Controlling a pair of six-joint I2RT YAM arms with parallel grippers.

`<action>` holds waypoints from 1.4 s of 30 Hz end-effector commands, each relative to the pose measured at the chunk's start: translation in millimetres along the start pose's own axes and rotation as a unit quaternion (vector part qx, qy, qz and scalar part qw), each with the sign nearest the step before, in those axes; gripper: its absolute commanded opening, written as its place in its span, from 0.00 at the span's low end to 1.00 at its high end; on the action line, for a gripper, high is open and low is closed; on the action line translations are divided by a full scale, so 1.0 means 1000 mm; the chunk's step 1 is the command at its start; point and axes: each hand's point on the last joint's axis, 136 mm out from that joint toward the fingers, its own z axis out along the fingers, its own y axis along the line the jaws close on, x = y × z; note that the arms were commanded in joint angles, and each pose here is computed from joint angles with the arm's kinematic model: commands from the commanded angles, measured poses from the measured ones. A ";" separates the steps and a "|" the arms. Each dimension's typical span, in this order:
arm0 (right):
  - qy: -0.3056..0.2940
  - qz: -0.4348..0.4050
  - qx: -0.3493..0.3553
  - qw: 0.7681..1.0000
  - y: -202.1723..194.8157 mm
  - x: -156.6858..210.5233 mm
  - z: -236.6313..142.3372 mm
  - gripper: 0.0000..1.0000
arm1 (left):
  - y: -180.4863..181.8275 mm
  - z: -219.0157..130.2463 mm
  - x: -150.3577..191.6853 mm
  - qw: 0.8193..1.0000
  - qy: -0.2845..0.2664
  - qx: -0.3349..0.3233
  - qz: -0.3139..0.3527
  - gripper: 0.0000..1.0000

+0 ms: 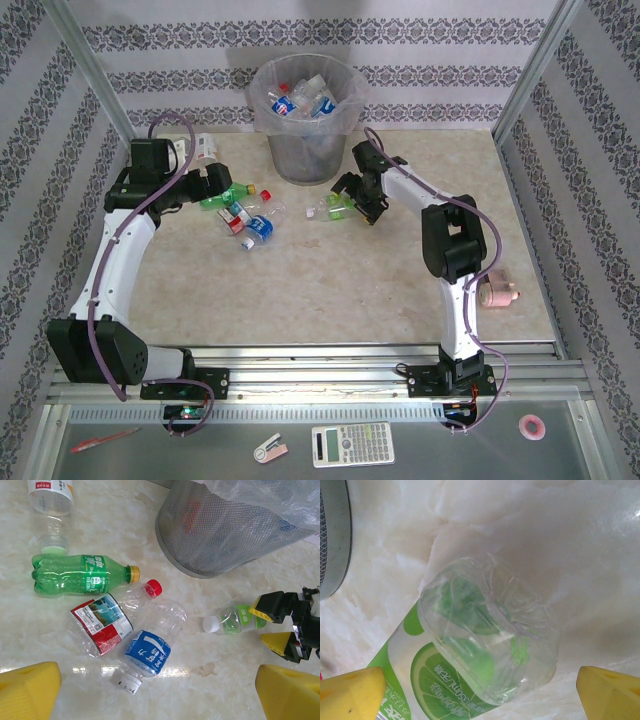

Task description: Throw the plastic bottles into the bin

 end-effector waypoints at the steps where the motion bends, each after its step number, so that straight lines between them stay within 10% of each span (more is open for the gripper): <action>1: 0.002 0.014 0.013 1.000 -0.001 -0.004 0.007 0.98 | -0.007 -0.004 -0.016 1.000 -0.024 0.020 -0.003 1.00; 11: 0.034 0.038 0.030 0.998 -0.002 0.002 0.042 0.96 | -0.006 0.004 -0.016 0.999 -0.017 0.027 -0.009 1.00; 26: 0.024 0.006 0.045 0.999 -0.044 0.014 0.014 0.64 | -0.001 0.017 -0.024 0.999 -0.012 0.026 -0.017 1.00; 42: -0.083 -0.028 -0.225 0.970 0.052 -0.023 -0.166 0.58 | -0.003 0.039 -0.047 0.999 -0.014 0.042 -0.028 1.00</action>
